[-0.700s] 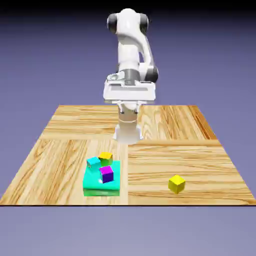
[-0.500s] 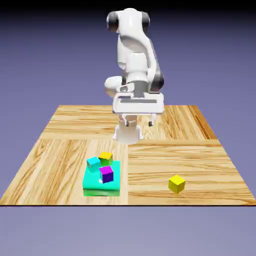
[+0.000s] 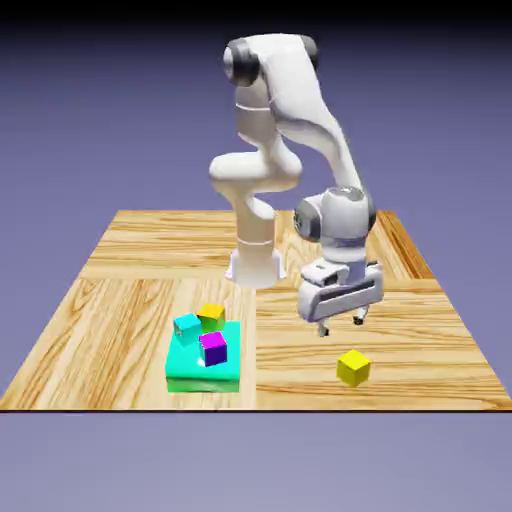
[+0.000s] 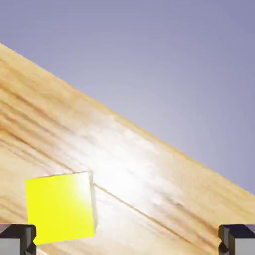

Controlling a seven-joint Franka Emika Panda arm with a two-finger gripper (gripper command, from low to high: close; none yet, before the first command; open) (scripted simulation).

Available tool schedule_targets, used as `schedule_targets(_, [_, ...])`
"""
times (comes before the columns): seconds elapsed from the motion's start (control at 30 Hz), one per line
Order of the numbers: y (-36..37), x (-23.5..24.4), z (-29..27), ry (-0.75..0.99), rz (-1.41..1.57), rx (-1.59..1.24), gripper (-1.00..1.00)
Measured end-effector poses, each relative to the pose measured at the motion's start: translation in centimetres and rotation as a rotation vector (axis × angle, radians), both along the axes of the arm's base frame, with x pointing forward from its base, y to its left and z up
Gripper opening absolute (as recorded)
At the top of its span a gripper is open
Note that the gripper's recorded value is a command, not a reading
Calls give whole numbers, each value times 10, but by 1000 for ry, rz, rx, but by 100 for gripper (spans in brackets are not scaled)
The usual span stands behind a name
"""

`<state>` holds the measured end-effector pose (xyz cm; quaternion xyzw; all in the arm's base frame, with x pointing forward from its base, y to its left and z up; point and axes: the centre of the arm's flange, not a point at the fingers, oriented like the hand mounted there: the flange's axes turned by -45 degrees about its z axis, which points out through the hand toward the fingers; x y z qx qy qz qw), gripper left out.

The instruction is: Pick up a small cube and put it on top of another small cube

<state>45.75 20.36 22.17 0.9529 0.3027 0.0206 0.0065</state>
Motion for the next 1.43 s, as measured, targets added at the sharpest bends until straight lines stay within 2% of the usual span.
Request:
schedule_targets(0.07, [18,-6,-25,63,47,-16,0])
schedule_targets(0.1, [18,-6,-25,63,47,-16,0])
schedule_targets(0.27, [17,-7,-94,63,47,-16,0])
schedule_targets(0.3, [17,-7,-95,63,47,-16,-100])
schedule_targets(0.37, [17,-7,-95,63,47,-16,-100])
schedule_targets(0.53, [18,-6,-25,63,47,-16,-100])
schedule_targets(0.8, [-160,-2,46,55,-642,-31,-100])
schedule_targets(1.1, [-304,-78,106,62,-1378,30,-100])
schedule_targets(1.17, [-309,-83,108,63,-1410,35,-100])
schedule_targets(1.33, [-309,-83,42,62,-1410,33,-100])
schedule_targets(1.37, [-308,-84,38,62,-1410,33,100])
schedule_targets(1.43, [-308,-84,38,63,-1410,33,100])
